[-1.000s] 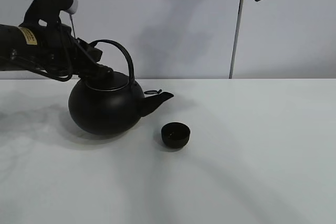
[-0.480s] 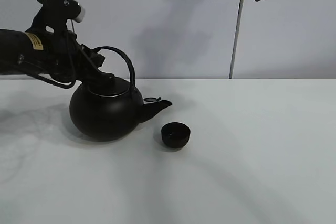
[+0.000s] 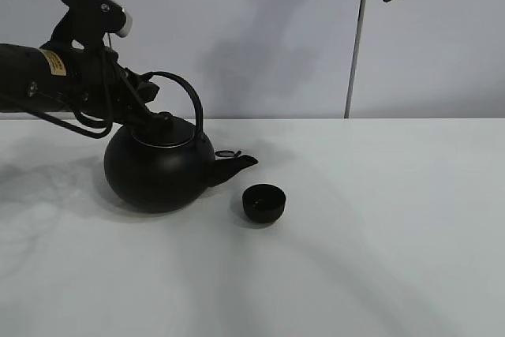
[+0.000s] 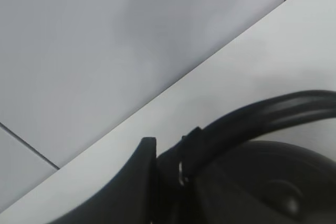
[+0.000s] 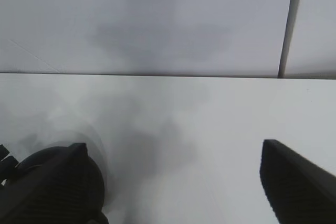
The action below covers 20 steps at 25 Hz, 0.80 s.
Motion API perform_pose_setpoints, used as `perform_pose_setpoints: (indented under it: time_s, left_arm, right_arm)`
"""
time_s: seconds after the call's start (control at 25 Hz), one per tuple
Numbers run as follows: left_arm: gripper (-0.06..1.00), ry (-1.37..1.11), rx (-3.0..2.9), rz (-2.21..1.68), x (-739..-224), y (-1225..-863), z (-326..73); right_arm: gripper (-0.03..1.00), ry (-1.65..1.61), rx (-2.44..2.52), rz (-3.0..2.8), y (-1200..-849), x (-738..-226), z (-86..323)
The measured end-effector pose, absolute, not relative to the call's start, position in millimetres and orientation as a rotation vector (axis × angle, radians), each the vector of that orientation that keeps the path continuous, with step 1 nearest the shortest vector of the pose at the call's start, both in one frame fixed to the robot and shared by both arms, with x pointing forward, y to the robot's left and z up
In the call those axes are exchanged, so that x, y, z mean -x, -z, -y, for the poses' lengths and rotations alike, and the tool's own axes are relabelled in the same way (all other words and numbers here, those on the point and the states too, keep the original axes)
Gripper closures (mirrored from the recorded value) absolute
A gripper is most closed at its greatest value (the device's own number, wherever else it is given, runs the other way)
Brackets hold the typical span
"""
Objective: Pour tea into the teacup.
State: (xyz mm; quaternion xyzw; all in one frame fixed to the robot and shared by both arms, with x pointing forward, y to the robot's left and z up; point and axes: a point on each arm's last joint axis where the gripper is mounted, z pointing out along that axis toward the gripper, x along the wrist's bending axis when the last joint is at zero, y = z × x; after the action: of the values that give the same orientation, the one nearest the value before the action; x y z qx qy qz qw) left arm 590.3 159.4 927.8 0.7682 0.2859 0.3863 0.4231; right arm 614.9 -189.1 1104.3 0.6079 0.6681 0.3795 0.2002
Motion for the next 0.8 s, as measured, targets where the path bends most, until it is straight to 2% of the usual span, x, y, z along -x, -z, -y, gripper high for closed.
perform_pose_setpoints:
  time_s: [0.8]
  left_arm:
    - [0.84,-1.005,-1.963,-0.598,-590.9,-930.1,-150.2]
  right_arm:
    - [0.35,-1.063,-1.698,-1.865,-1104.5,-615.1,189.1]
